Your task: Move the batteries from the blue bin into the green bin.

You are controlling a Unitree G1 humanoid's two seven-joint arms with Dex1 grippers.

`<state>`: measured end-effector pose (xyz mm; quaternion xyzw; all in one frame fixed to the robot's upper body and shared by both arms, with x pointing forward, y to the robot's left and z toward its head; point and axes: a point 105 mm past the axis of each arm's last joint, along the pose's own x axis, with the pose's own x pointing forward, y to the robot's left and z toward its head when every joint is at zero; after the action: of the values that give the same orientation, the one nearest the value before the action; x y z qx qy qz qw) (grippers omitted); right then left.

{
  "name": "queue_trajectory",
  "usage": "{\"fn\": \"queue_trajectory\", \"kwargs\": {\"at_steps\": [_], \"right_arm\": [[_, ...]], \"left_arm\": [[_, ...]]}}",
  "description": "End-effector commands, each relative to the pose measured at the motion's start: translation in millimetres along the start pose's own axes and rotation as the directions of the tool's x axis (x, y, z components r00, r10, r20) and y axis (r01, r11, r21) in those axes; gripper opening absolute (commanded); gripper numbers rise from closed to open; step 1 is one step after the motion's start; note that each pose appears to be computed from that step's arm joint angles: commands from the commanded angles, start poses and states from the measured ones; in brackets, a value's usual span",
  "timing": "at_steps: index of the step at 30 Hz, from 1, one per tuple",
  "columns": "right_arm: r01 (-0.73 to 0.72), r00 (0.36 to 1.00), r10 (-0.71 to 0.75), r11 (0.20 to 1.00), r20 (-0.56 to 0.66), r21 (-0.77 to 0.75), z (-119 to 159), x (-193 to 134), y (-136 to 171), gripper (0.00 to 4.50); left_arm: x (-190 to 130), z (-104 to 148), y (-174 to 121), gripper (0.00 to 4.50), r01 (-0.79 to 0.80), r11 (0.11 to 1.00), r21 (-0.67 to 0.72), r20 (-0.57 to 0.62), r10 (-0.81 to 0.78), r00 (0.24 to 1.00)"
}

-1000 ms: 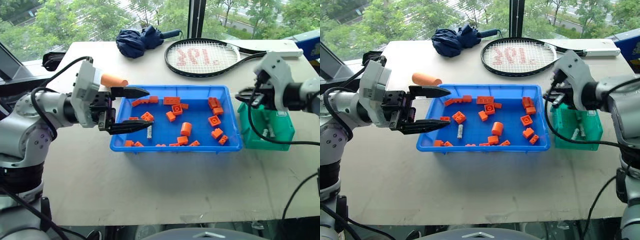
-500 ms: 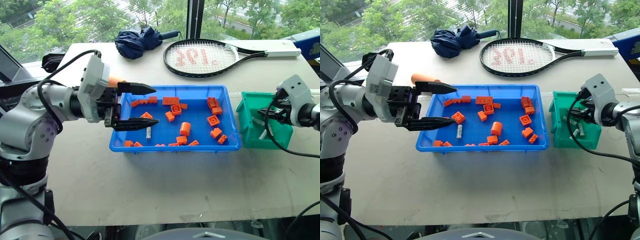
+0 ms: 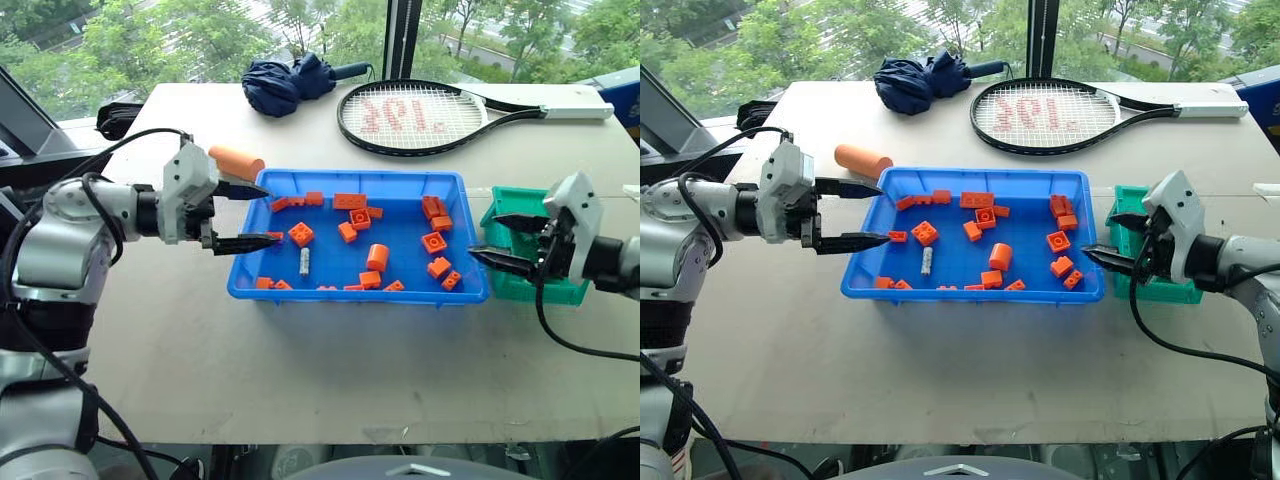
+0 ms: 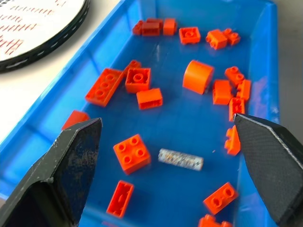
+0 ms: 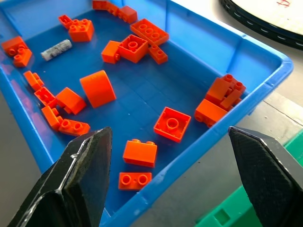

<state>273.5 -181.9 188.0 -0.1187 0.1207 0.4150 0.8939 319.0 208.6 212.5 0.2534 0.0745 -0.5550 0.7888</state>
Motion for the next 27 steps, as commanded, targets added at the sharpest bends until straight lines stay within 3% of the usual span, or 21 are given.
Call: {"fn": "queue_trajectory", "kwargs": {"at_steps": [1,6,13,18,27], "right_arm": [[0.010,0.998,-0.008,0.999,0.055,-0.037,9,-5,6,3.91],[0.038,0.997,-0.037,0.999,0.069,-0.015,4,-6,11,3.91],[-0.023,0.984,0.036,0.997,0.176,-0.074,10,-9,38,3.91],[-0.065,0.972,0.086,0.993,0.218,-0.101,19,-11,51,3.91],[-0.068,0.969,0.096,0.989,0.227,-0.130,31,1,58,3.91]], "left_arm": [[9,-6,5,4.50,0.093,0.991,0.101,-0.042,-0.089,0.995],[37,-27,6,4.50,0.286,0.932,0.224,-0.216,-0.239,0.947],[73,-30,6,4.50,0.453,0.826,0.337,-0.344,-0.340,0.875],[77,-33,12,4.50,0.539,0.770,0.341,-0.476,-0.353,0.805],[83,-26,17,4.50,0.591,0.709,0.384,-0.538,-0.349,0.767]]}}
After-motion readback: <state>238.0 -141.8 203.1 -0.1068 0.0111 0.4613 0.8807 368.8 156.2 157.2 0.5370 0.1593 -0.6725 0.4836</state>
